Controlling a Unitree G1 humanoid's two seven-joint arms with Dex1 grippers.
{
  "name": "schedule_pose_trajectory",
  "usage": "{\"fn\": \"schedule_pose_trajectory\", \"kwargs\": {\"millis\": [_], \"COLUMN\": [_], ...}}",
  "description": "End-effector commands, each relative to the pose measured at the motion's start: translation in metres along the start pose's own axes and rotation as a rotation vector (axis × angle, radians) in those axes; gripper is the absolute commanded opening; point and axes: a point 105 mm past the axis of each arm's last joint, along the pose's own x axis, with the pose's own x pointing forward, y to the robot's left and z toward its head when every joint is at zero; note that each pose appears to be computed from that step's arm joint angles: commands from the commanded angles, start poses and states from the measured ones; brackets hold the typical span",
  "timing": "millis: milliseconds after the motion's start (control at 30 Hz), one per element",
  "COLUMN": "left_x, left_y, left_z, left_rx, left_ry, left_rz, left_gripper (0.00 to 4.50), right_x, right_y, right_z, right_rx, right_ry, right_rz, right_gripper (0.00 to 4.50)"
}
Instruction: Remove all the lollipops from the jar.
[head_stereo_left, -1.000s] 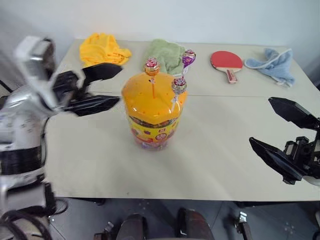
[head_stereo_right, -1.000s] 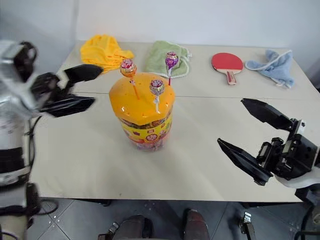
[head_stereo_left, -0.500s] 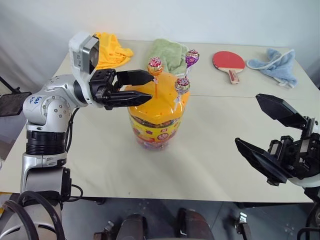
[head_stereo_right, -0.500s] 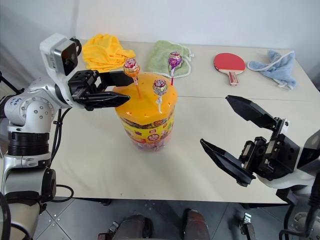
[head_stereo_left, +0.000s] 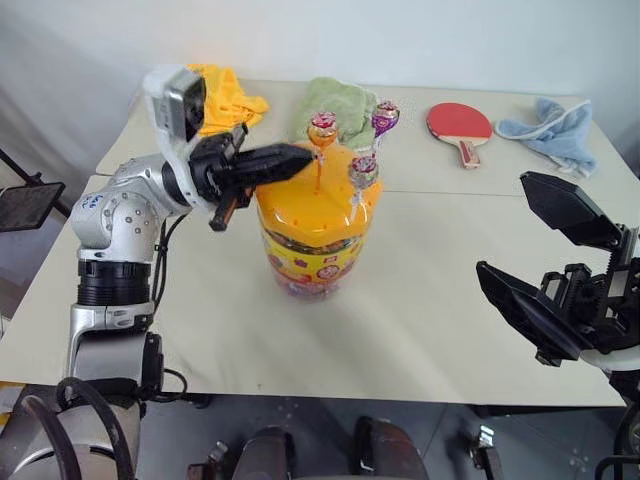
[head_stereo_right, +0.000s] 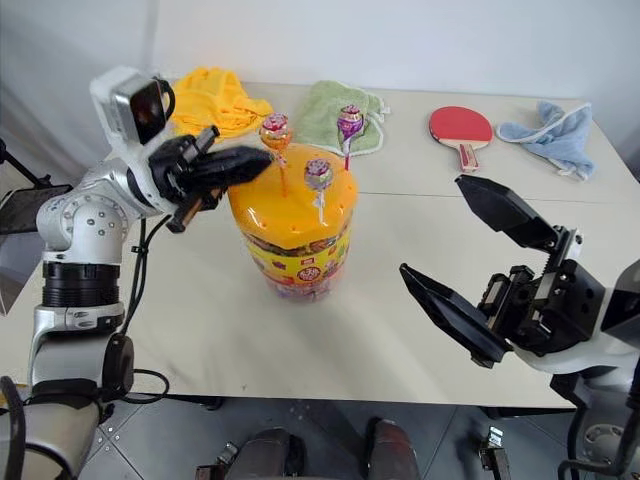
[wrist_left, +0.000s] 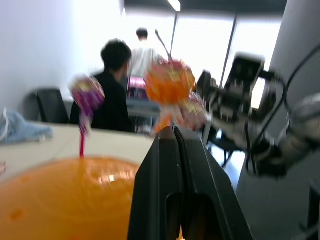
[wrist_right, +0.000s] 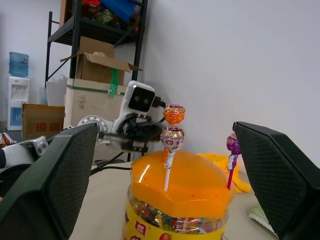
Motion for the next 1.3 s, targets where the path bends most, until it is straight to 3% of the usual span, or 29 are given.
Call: {"fn": "schedule_pose_trajectory", "kwargs": {"millis": [33, 133, 233, 300, 367, 467, 600, 1300], "left_x": [-0.004, -0.019, -0.045, -0.052, -0.059, -0.054, -0.029, 0.013], "left_y": [-0.007, -0.003, -0.005, -0.006, -0.007, -0.014, -0.021, -0.002], "left_z": [0.038, 0.053, 0.05, 0.038, 0.01, -0.006, -0.017, -0.028], "left_rx": [0.027, 0.052, 0.099, 0.11, 0.13, 0.118, 0.169, 0.162], "left_ry": [-0.14, -0.196, -0.112, -0.028, 0.131, 0.185, 0.199, 0.2], "left_rz": [-0.008, 0.09, 0.21, 0.257, 0.292, 0.246, 0.112, 0.018], "left_gripper": [0.02, 0.02, 0.02, 0.02, 0.02, 0.6, 1.76, 1.76], "right_x": [0.003, 0.004, 0.003, 0.001, -0.001, -0.003, -0.006, -0.006], "right_y": [0.005, 0.003, -0.002, -0.005, -0.01, -0.012, -0.012, -0.007], "right_z": [0.003, 0.001, -0.003, -0.005, -0.008, -0.01, -0.011, -0.01], "right_rx": [0.003, 0.009, 0.029, 0.039, 0.04, 0.036, 0.031, 0.001], "right_ry": [-0.018, -0.012, 0.0, 0.011, 0.023, 0.045, 0.066, 0.071], "right_rz": [0.035, 0.052, 0.067, 0.071, 0.077, 0.092, 0.098, 0.065], "right_gripper": [4.5, 4.5, 4.5, 4.5, 4.5, 4.5, 4.5, 4.5]}}
